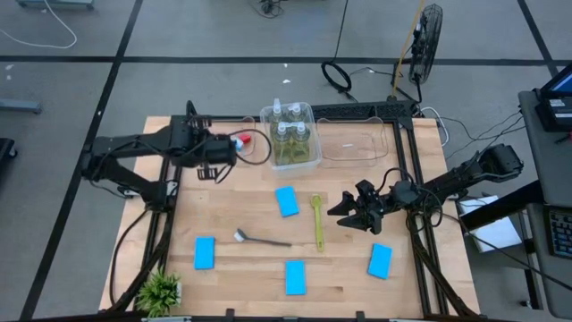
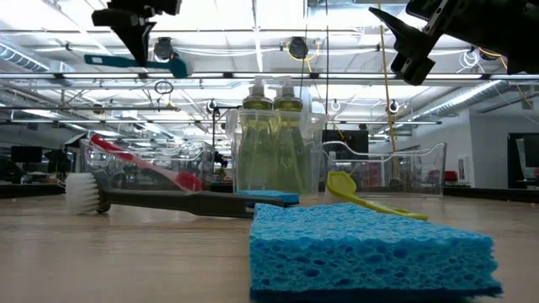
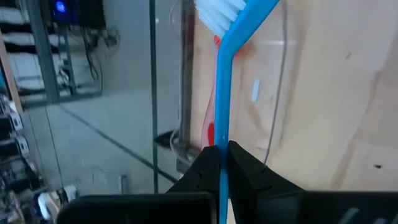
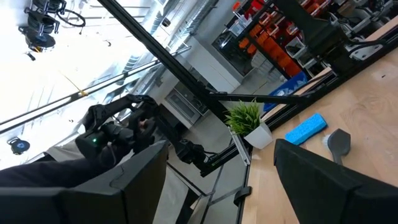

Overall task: Pick & Place Kitchen Sink Supplies
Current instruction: Put the blue dish brush into the left transparent bin

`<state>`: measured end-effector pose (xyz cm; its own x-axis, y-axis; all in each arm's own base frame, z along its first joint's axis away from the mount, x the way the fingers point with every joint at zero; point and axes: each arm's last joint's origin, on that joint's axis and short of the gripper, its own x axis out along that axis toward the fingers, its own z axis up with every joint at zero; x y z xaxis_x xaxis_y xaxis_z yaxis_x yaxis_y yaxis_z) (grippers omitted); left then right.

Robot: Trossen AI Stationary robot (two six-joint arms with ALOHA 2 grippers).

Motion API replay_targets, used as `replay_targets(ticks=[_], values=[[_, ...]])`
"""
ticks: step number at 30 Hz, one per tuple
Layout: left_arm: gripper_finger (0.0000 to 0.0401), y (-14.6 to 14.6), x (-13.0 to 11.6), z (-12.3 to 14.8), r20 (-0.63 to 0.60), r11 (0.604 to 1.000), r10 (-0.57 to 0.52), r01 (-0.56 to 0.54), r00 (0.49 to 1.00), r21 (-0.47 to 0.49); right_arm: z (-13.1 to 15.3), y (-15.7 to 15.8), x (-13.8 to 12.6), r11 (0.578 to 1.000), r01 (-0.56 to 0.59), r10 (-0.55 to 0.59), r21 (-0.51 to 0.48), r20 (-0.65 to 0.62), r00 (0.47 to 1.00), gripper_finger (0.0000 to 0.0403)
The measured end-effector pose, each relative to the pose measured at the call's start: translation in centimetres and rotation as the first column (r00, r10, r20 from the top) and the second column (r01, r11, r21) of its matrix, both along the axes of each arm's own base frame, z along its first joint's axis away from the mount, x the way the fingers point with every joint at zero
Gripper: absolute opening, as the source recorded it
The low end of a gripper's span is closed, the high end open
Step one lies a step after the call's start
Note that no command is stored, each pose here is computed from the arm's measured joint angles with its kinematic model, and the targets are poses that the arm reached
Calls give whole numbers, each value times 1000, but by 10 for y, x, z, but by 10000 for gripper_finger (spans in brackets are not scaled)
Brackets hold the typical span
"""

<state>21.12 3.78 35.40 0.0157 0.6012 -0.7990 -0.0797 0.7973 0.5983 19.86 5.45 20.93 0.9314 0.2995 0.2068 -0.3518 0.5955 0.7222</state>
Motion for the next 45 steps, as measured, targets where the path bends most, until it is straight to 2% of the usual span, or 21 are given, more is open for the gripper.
replay_targets(ticks=[12,24,29,35,45], values=[[10,36,0,-6,-83,998,62,-64,995,-17,0,0,0,1000,-1,1,3,-1,1000,279],[10,99,22,-45,-258,987,125,-146,958,-64,0,0,0,1000,-1,1,3,-1,1000,279],[10,118,21,-50,-204,979,152,-175,967,-100,0,0,0,1000,-1,1,3,-1,1000,279],[10,122,12,-56,-156,989,98,-114,983,-93,0,0,0,1000,-1,1,3,-1,1000,279],[10,112,-3,-105,-173,986,67,-91,983,-137,0,0,0,1000,9,-9,13,-4,1000,279]])
